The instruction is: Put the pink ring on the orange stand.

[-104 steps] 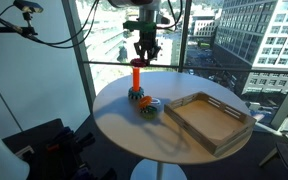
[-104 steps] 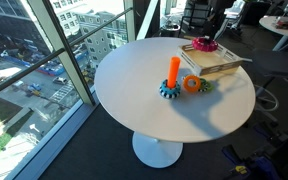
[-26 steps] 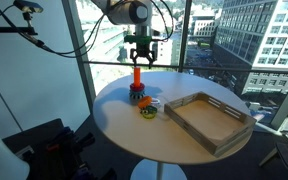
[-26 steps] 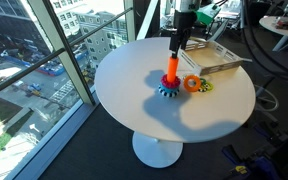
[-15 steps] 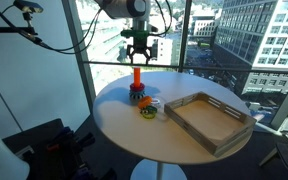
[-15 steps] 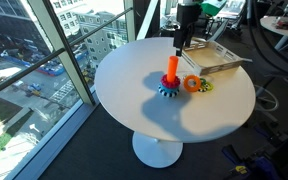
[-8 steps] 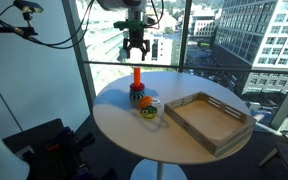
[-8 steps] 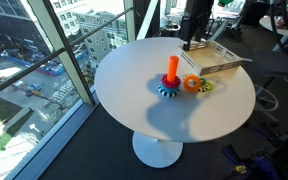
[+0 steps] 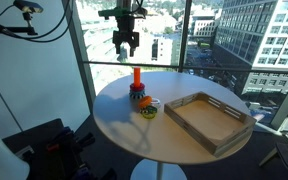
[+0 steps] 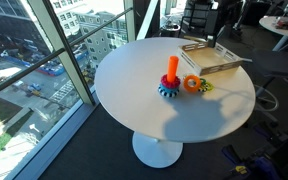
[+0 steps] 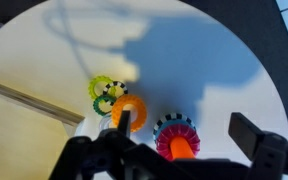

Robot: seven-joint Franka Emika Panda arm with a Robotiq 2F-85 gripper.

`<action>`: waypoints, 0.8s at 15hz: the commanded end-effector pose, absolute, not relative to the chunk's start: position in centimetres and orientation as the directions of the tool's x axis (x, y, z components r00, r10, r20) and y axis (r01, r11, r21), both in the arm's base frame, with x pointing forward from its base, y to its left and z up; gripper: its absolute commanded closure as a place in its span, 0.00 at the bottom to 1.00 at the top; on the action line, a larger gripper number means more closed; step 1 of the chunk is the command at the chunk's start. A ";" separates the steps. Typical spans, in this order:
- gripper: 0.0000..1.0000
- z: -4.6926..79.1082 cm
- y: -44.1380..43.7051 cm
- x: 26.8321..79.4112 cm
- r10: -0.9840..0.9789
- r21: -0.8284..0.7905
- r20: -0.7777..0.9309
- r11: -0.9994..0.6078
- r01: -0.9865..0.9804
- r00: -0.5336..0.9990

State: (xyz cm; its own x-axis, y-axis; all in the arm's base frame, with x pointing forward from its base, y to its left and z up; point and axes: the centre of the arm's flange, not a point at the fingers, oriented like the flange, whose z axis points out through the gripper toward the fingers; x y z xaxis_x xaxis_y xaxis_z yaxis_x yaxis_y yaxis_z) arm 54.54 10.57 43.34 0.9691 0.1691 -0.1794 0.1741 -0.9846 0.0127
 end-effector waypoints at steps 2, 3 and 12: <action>0.00 46.8 9.4 48.8 0.063 0.030 -0.175 -0.997 0.069 0.983; 0.00 47.5 9.3 48.0 0.045 0.036 -0.163 -0.998 0.052 0.986; 0.00 49.9 9.2 46.3 0.020 0.052 -0.119 -0.998 0.026 0.993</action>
